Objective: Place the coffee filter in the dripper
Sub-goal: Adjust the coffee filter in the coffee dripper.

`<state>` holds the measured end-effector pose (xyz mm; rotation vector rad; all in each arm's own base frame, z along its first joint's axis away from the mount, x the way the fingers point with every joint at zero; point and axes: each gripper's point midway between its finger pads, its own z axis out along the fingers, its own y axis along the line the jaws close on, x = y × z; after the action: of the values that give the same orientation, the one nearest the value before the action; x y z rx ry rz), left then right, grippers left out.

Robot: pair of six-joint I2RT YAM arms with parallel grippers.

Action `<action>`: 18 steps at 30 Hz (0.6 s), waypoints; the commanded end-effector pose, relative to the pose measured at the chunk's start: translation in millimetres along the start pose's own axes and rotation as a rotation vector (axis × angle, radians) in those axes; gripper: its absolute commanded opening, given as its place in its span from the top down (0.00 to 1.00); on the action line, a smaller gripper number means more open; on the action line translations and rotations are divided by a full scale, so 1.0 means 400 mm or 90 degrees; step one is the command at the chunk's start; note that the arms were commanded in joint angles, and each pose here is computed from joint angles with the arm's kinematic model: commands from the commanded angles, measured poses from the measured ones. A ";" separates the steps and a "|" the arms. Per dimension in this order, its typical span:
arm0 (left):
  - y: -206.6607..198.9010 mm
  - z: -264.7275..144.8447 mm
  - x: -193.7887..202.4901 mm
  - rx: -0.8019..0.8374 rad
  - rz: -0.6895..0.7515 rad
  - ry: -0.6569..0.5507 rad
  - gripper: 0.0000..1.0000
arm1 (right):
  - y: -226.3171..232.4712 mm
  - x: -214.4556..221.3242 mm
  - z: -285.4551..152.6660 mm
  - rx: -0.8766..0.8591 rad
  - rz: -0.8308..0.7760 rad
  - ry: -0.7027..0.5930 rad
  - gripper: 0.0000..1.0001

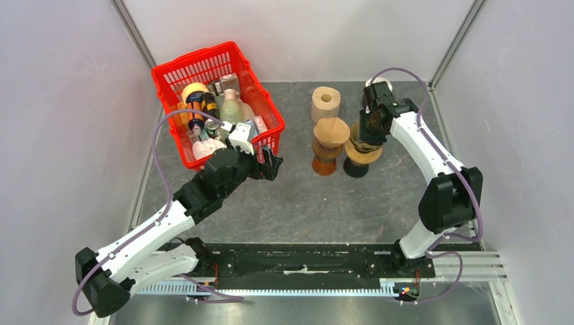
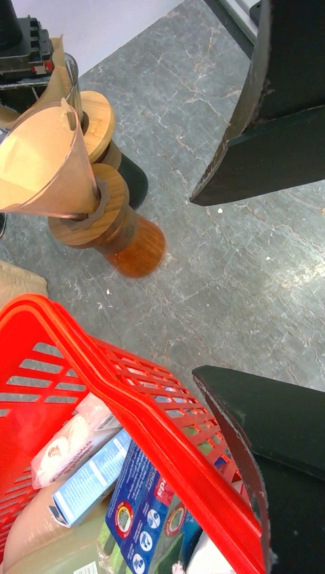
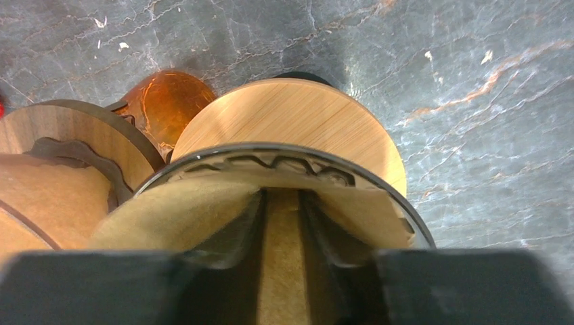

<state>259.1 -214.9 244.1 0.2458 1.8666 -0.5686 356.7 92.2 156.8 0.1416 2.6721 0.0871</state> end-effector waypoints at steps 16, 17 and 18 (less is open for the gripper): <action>0.013 -0.007 -0.038 -0.016 0.008 -0.041 0.05 | -0.014 0.052 0.049 0.017 -0.003 0.064 0.70; 0.013 -0.007 -0.039 -0.016 0.008 -0.041 0.05 | -0.014 0.048 0.045 0.016 -0.002 0.060 0.69; 0.012 -0.007 -0.039 -0.016 0.008 -0.041 0.05 | -0.012 0.042 0.036 0.014 -0.002 0.053 0.68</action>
<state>259.9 -210.8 246.0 0.2292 1.8576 -0.5542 356.6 92.3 144.6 0.1423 2.7098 0.0734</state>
